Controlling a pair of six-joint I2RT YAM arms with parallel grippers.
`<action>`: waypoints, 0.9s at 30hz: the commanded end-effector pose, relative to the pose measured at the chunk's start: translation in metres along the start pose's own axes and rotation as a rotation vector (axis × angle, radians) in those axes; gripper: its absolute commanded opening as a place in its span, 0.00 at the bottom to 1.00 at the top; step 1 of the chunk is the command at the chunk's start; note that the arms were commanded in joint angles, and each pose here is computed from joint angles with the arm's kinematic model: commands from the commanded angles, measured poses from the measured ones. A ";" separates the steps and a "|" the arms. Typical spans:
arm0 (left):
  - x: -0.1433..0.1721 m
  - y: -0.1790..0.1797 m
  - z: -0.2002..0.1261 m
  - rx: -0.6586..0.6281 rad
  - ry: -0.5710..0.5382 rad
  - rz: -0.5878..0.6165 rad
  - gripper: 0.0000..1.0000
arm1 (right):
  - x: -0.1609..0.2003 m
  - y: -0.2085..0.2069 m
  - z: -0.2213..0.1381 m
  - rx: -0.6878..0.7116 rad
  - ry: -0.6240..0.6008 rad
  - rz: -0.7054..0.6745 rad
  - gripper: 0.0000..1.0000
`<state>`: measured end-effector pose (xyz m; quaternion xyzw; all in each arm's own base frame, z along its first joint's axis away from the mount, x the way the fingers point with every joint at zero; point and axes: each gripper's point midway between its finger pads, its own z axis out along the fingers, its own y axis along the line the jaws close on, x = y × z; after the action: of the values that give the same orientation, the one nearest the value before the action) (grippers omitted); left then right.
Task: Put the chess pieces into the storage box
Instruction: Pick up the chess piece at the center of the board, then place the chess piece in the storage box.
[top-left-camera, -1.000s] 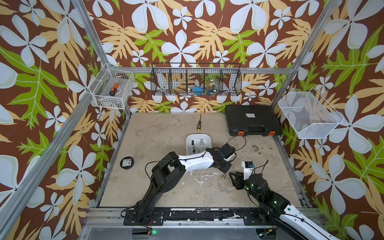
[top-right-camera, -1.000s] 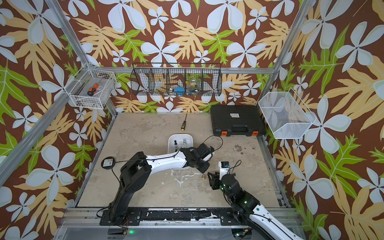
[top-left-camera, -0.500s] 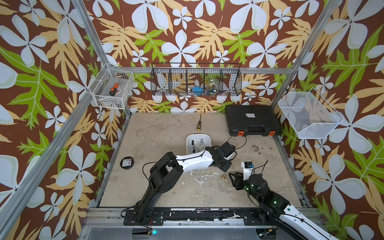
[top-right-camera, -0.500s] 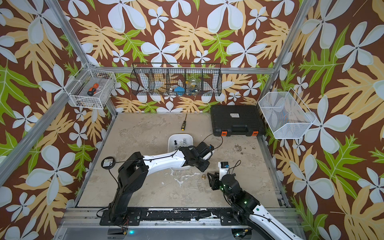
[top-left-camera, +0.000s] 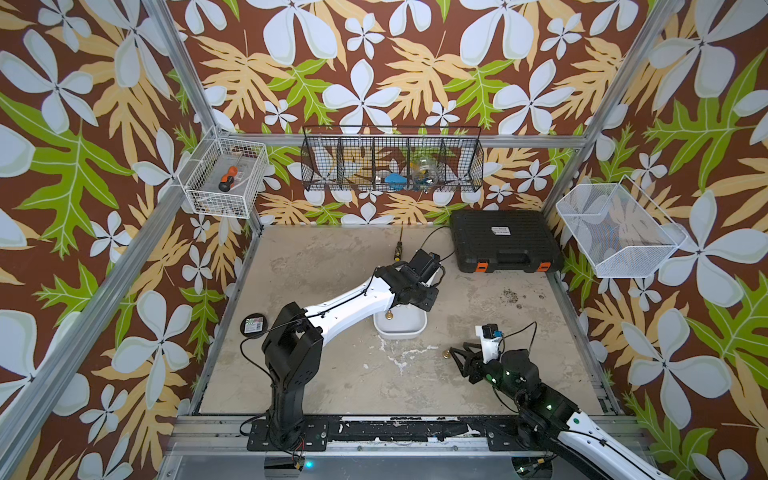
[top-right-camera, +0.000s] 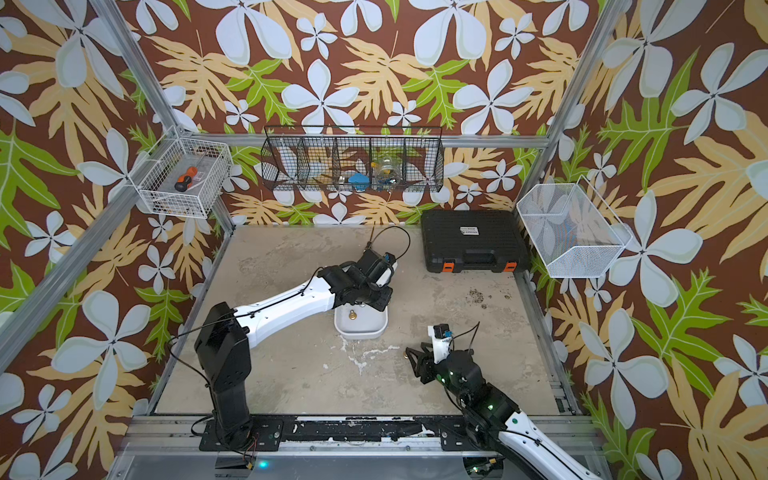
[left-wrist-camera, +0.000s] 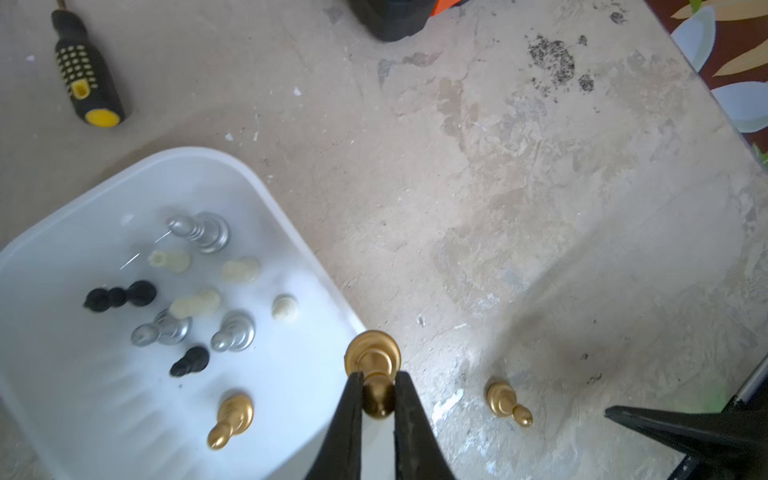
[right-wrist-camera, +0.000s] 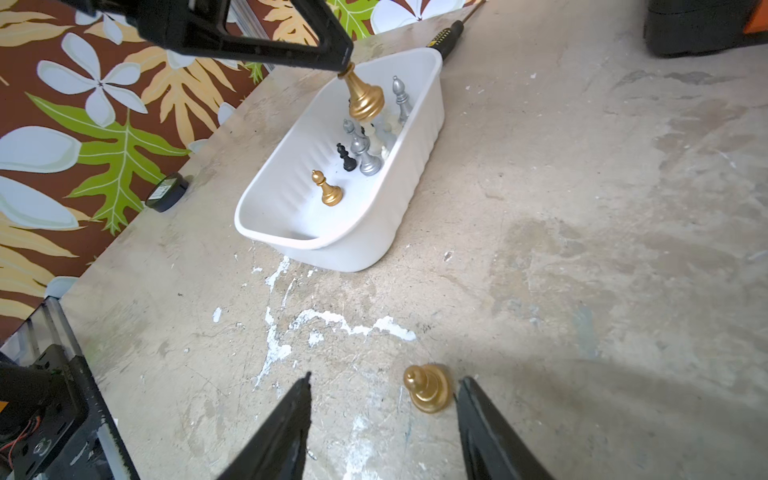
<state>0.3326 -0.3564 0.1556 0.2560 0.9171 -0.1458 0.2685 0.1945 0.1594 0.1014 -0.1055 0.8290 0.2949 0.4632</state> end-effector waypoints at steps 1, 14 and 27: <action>0.021 0.029 -0.005 -0.068 0.050 -0.035 0.11 | -0.010 0.014 0.000 -0.070 -0.036 -0.038 0.58; 0.042 0.064 0.032 -0.107 0.029 -0.077 0.11 | -0.012 0.016 -0.002 -0.085 -0.057 -0.039 0.58; 0.056 0.068 0.059 -0.129 0.117 -0.047 0.12 | -0.011 0.014 -0.001 -0.077 -0.053 -0.038 0.58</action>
<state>0.3534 -0.3055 0.0668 0.2258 0.9431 -0.0834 0.2296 0.1914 0.1681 0.1113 -0.1312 0.8099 0.3163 0.4763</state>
